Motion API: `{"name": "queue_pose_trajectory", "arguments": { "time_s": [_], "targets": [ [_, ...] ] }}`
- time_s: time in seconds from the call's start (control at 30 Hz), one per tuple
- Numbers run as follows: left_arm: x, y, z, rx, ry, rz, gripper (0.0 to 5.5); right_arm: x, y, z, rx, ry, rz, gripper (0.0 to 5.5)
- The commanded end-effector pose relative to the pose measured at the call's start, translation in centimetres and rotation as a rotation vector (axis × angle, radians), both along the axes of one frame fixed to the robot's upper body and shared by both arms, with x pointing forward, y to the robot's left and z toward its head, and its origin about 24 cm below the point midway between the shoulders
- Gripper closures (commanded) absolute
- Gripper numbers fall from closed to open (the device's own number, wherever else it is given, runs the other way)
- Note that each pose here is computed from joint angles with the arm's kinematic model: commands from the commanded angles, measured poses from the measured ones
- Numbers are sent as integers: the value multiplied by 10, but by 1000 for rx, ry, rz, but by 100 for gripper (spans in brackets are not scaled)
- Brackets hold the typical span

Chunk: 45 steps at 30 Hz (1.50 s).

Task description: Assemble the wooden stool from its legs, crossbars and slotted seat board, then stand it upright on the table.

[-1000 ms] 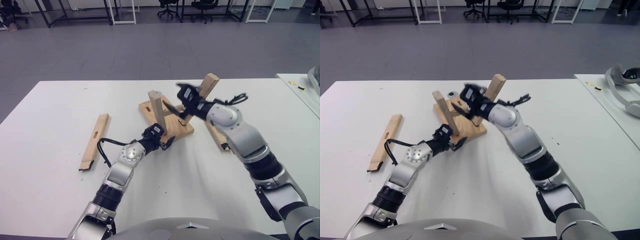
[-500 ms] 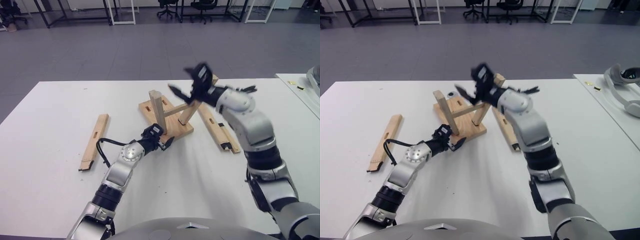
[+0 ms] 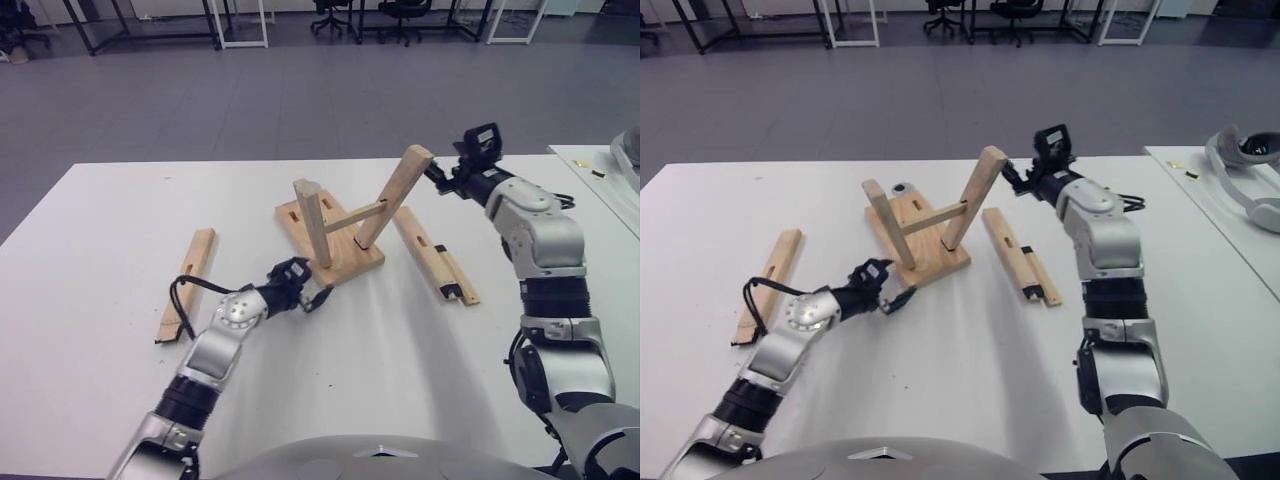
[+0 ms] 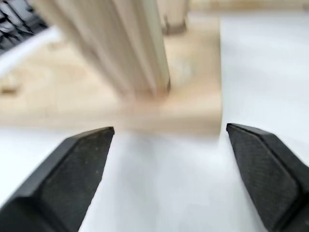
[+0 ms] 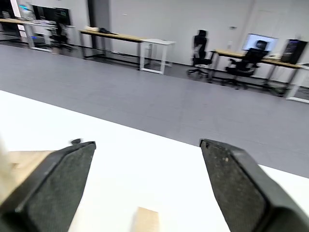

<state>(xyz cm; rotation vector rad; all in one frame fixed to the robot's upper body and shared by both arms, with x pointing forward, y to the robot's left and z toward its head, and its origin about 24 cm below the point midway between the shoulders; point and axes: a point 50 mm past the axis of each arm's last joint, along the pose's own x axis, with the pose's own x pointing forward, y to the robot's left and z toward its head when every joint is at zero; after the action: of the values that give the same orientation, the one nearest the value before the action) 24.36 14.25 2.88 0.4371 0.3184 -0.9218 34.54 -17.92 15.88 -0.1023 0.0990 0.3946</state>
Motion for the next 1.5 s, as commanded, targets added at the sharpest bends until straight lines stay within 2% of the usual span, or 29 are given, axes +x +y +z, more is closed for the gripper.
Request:
{"name": "queue_pose_trajectory", "arguments": {
  "time_s": [0.03,0.2,0.33,0.5,0.63,0.73,0.83,0.9,1.0,1.1,1.13,1.23,1.27,1.33,1.5],
  "targets": [
    [-9,33,-13,198,74,-167,120,-2,2,-1,21,21,12,149],
    [12,51,-3,188,18,-89,120,-9,7,-5,18,46,72,149],
    [20,69,5,129,-21,78,120,-38,29,-7,51,98,354,149],
    [-1,85,8,102,-12,212,120,-47,35,-10,61,120,391,149],
    [-21,101,29,34,-103,493,120,-53,26,-11,72,119,319,149],
    [-19,81,53,-94,-212,617,120,-58,24,-12,121,107,203,149],
    [-14,56,76,-197,-306,688,120,-66,13,-17,168,89,-123,149],
    [-15,52,88,-240,-372,790,120,-73,3,-17,184,66,-329,149],
    [-20,50,97,-205,-471,890,120,-85,6,-17,213,60,-459,149],
    [-16,30,97,-223,-470,854,120,-90,30,-17,239,99,-375,149],
    [-13,11,92,-256,-404,769,120,-89,46,-16,244,106,-274,149],
    [-26,-65,71,-283,-187,343,120,-90,104,-14,265,141,78,149],
    [-27,-74,68,-269,-154,283,120,-90,114,-9,256,113,138,149],
    [-25,-75,66,-244,-144,251,120,-89,119,-4,265,91,164,149],
    [-25,-62,55,-233,-117,311,120,-82,91,-21,248,140,45,149]
  ]
}}
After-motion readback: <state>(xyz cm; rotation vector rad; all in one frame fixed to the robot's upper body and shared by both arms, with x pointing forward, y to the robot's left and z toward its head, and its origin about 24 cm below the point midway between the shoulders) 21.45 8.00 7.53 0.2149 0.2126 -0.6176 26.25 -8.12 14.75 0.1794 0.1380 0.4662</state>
